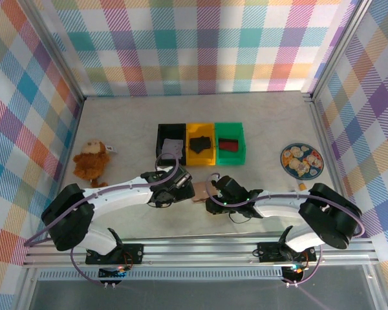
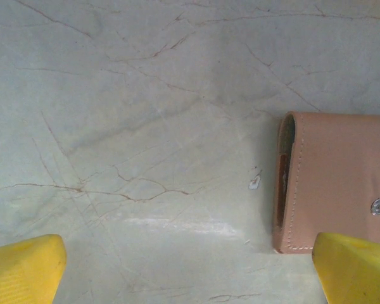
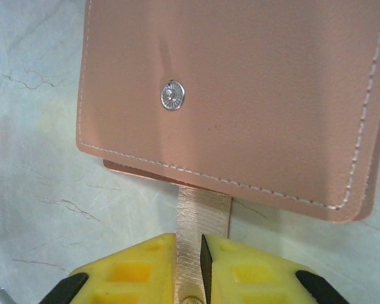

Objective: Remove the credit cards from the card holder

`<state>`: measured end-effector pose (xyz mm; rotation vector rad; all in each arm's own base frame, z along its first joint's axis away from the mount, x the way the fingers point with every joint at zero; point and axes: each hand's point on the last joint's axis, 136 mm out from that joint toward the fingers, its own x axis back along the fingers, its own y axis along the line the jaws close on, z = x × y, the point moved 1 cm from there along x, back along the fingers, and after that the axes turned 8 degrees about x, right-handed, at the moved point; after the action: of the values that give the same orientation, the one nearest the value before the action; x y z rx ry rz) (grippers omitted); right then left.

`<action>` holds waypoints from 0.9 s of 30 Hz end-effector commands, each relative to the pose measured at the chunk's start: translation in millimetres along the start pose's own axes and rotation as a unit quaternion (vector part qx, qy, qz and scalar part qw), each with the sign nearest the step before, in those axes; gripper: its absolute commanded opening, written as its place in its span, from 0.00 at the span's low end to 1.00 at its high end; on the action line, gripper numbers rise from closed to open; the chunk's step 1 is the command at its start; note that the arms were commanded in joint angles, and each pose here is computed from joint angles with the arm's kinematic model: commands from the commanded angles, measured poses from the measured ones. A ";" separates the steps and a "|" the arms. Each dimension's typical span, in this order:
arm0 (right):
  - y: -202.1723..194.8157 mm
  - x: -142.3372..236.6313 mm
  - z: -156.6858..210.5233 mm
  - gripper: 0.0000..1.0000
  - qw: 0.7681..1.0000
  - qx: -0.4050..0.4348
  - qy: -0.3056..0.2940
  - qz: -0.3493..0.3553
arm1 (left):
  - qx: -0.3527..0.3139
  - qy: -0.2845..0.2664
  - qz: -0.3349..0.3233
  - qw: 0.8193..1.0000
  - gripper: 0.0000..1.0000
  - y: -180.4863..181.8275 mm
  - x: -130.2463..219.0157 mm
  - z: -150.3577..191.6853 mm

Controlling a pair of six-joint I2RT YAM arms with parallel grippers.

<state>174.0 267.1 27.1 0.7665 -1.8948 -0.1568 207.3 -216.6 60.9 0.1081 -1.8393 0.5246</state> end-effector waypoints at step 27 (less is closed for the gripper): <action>-5.9 7.6 7.0 0.20 1.000 0.014 0.016 0.011 | 0.044 0.024 0.220 0.974 0.86 -61.5 -20.1 16.5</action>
<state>171.8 262.3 28.3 0.7704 -1.8896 -0.1270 223.8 -277.0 58.9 -0.2514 -1.8143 0.9009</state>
